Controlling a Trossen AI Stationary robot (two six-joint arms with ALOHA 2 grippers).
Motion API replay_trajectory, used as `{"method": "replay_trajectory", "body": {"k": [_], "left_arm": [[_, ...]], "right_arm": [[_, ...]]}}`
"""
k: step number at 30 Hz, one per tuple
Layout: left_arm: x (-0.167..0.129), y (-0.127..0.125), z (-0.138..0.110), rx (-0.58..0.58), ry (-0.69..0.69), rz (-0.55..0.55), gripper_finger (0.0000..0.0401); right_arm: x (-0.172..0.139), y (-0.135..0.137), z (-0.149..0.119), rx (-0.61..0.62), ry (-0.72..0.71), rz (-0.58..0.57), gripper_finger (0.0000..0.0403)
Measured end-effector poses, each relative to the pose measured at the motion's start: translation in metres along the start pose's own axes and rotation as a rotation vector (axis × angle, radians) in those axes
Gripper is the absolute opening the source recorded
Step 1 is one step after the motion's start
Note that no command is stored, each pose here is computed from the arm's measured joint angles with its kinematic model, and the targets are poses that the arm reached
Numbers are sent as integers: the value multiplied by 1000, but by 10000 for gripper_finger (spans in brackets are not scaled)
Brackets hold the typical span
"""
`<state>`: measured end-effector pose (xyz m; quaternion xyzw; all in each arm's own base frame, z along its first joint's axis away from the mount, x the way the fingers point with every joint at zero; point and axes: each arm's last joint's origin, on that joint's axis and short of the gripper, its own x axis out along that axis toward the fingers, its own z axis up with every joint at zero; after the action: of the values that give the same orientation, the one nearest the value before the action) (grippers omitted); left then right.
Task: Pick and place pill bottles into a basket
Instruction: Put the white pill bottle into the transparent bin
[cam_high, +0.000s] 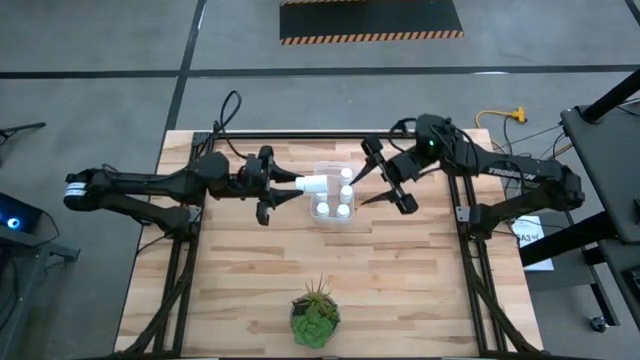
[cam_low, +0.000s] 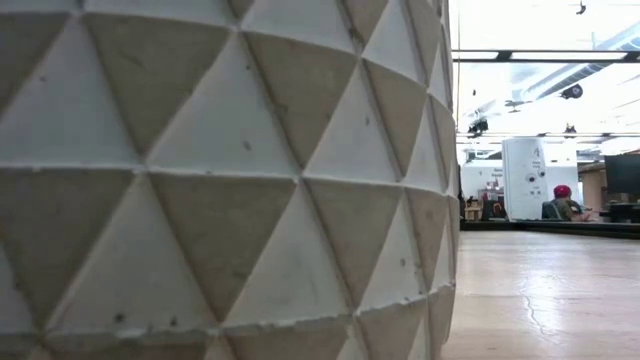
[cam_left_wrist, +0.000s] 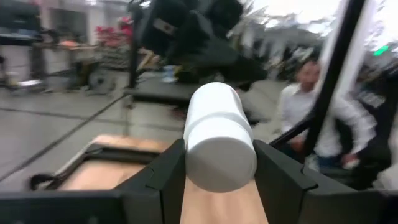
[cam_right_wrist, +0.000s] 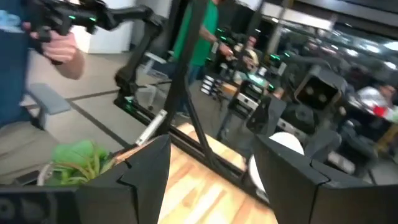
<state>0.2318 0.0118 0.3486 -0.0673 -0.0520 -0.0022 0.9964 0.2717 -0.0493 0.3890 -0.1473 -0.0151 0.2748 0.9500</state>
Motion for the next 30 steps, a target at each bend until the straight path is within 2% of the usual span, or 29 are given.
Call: {"method": "replay_trajectory", "body": {"k": [3, 12, 19, 21, 24, 30], "left_arm": [[-1, 2, -4, 38, 23, 51, 144], [-1, 3, -10, 91, 50, 56, 144], [-14, 4, -15, 133, 36, 72, 144], [-20, 6, -17, 148, 14, 112, 144], [-25, 13, -23, 152, 39, 245, 144], [-13, 30, -23, 162, 202, 344, 144]], "right_arm": [[2, 13, -14, 34, -9, -66, 219], [-5, 49, -63, 116, -194, -164, 219], [-23, 70, -79, 125, -266, -222, 219], [-30, 76, -81, 122, -272, -246, 219], [-39, 85, -84, 119, -279, -280, 219], [-51, 97, -87, 120, -298, -317, 219]]}}
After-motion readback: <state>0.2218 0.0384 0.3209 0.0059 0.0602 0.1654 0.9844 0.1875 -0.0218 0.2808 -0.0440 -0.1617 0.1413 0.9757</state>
